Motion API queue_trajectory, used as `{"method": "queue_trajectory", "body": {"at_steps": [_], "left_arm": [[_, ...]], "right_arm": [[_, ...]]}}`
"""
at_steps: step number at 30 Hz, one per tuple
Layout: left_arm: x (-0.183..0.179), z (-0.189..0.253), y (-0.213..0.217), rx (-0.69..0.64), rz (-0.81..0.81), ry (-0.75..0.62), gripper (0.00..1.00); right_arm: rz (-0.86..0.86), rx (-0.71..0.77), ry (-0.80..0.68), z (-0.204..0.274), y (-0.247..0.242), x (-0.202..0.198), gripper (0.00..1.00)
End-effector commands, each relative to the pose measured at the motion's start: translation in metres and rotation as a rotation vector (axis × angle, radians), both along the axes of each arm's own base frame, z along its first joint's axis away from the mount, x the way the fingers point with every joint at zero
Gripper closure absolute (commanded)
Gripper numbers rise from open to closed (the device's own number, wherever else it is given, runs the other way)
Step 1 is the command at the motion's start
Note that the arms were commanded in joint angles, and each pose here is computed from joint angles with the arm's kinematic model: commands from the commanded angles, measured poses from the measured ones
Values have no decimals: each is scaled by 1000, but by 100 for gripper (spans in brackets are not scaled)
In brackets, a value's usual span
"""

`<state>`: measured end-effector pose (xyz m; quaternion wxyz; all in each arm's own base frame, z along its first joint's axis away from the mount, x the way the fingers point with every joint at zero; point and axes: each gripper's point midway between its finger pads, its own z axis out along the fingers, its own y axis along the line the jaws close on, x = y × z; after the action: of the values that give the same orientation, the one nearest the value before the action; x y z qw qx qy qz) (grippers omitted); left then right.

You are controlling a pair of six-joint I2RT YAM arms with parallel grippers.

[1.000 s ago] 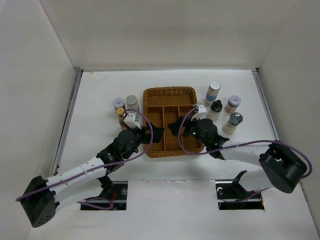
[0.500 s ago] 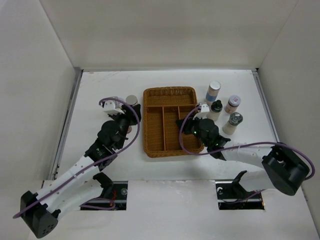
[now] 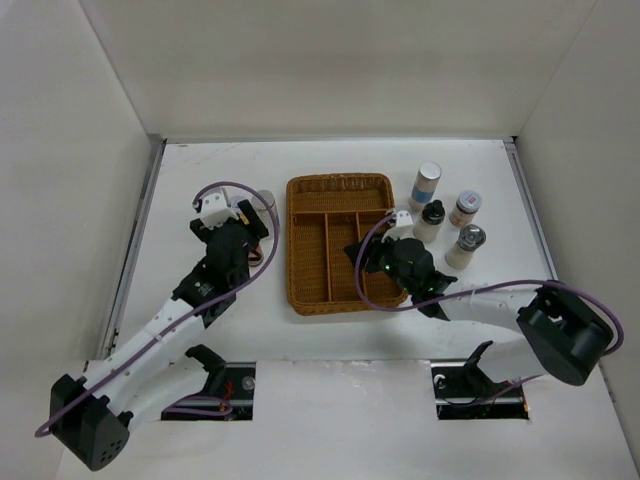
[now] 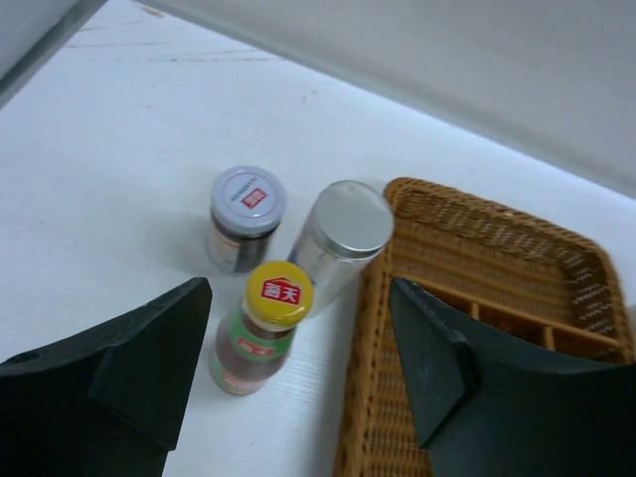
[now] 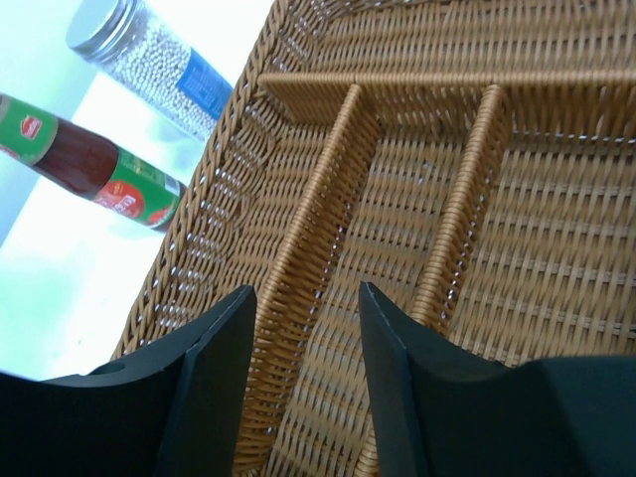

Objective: Organize the condiment bottles

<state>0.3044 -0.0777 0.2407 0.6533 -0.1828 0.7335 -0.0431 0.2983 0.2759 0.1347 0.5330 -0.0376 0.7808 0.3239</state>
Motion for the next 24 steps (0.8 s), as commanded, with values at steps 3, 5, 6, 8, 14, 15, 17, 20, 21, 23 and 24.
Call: {"method": "queue_trajectory", "body": {"at_steps": [3, 5, 6, 8, 14, 15, 17, 20, 21, 23, 24], "left_arm": [[16, 0, 9, 75, 53, 49, 31], [22, -4, 4, 85, 38, 57, 31], [25, -6, 5, 90, 40, 58, 31], [30, -10, 5, 94, 37, 66, 31], [39, -26, 5, 109, 45, 96, 40], [41, -28, 5, 112, 46, 100, 43], [43, -29, 5, 117, 50, 103, 51], [46, -30, 3, 123, 49, 98, 70], [45, -30, 4, 127, 49, 99, 75], [41, -25, 7, 133, 53, 94, 82], [38, -22, 9, 131, 55, 88, 84]], "right_arm": [[40, 52, -33, 18, 15, 2, 47], [52, 51, -29, 18, 17, 1, 47], [57, 55, -37, 21, 18, 1, 47], [59, 58, -43, 22, 18, 0, 47], [64, 47, -31, 17, 19, 1, 46], [62, 48, -29, 16, 19, 1, 46], [65, 47, -17, 13, 20, 1, 46], [76, 49, -30, 17, 21, 0, 46], [73, 49, -33, 17, 21, 0, 46], [74, 51, -28, 16, 21, -1, 46], [74, 52, -24, 16, 21, -1, 46]]}}
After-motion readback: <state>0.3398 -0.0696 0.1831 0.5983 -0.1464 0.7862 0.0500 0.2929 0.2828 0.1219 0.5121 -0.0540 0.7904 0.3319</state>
